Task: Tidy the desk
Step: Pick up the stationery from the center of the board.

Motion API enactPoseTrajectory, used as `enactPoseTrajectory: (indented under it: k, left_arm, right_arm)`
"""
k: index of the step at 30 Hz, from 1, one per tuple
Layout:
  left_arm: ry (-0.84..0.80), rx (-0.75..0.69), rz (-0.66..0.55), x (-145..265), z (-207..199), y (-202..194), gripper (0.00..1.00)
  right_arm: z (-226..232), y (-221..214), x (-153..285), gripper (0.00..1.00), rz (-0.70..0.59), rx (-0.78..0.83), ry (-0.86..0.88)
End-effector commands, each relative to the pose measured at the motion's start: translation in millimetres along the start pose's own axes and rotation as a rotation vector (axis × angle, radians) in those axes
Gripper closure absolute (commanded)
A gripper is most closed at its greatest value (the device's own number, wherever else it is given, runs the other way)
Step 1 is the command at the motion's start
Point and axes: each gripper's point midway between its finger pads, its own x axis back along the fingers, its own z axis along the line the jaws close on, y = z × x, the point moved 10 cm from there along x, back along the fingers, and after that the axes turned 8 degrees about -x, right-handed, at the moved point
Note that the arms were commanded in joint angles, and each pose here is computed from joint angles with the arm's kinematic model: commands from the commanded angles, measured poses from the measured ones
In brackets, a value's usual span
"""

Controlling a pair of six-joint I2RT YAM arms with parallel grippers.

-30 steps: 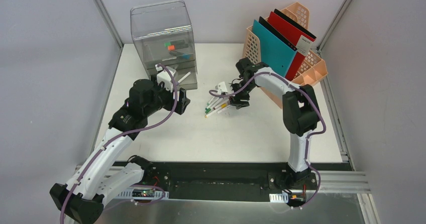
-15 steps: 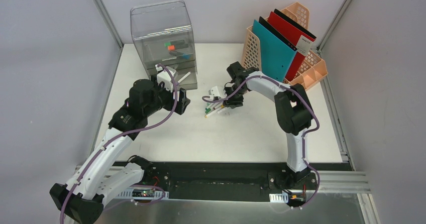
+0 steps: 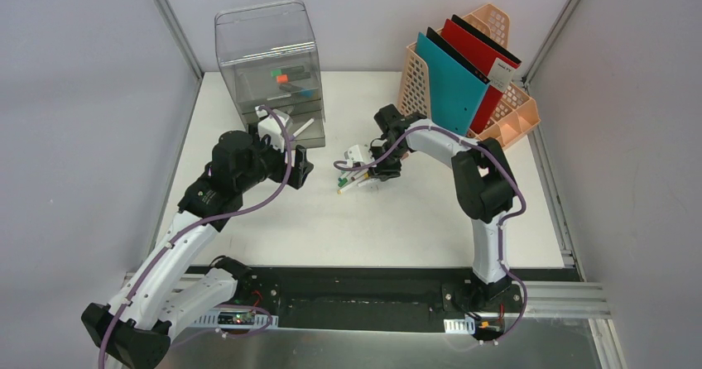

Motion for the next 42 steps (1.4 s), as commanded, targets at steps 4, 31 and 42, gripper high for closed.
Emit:
enactPoseTrajectory:
  k: [4,31,42]
  left_arm:
    - [0.015,-0.014,-0.042,3,3,5,0.01]
    - [0.006,-0.014,-0.045,4,3,6,0.02]
    - [0.007,-0.015,-0.05,5,3,7,0.01]
  right_arm:
    - [5,2,1,0.55,-0.018,0.0,0.039]
    - [-12,-31,39,0.39,-0.029,-0.134,0.007]
    - [-16,-43,37,0.39,-0.013,-0.151,-0.014]
